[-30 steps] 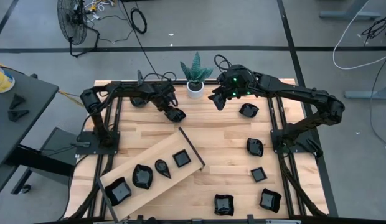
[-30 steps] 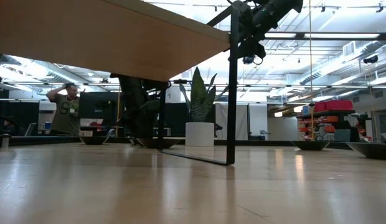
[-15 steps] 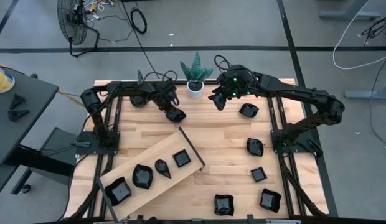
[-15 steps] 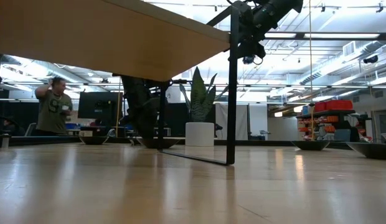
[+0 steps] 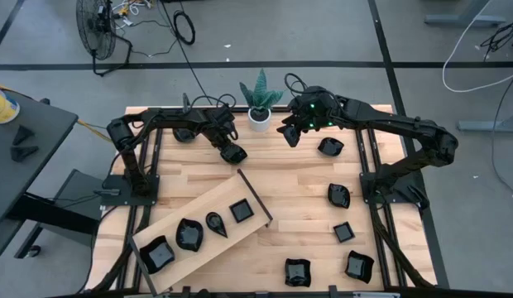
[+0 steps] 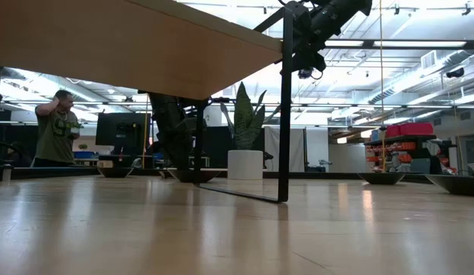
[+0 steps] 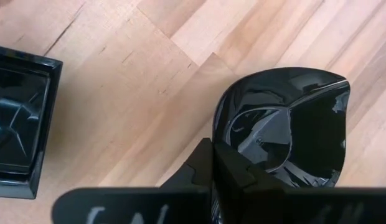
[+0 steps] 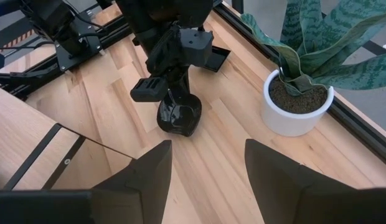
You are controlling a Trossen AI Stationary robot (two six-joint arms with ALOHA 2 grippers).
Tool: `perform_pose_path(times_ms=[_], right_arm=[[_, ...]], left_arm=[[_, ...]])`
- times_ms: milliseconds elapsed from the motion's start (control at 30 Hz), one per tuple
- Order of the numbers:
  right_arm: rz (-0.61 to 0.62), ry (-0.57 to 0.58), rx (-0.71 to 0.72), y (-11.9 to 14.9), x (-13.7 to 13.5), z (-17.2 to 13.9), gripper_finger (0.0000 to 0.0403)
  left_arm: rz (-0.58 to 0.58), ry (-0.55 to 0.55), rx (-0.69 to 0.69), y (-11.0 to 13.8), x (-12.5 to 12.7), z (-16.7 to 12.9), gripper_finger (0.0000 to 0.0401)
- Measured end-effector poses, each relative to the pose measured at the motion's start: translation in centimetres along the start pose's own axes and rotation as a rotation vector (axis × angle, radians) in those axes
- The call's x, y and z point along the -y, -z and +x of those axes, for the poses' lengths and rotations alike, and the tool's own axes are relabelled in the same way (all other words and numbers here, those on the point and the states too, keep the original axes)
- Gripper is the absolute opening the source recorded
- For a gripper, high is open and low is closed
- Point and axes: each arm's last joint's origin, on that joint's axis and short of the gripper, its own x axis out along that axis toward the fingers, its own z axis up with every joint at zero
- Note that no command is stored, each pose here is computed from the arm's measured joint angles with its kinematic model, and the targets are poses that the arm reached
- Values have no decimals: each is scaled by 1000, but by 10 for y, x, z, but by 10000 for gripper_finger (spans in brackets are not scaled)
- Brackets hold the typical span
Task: Pick & Place Mini shaped plates
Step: Stack the black leaf shaped plate on top of the black leaf shaped plate on the shelf
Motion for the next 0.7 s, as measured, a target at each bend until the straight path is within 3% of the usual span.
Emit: perform_pose_path(times_ms=[367, 700], right_arm=[[-11, 2, 0, 0, 0, 0, 204], [-15, 2, 0, 0, 0, 0, 204]], left_arm=[[19, -10, 14, 2, 3, -25, 2], [120, -33, 14, -10, 15, -73, 1]])
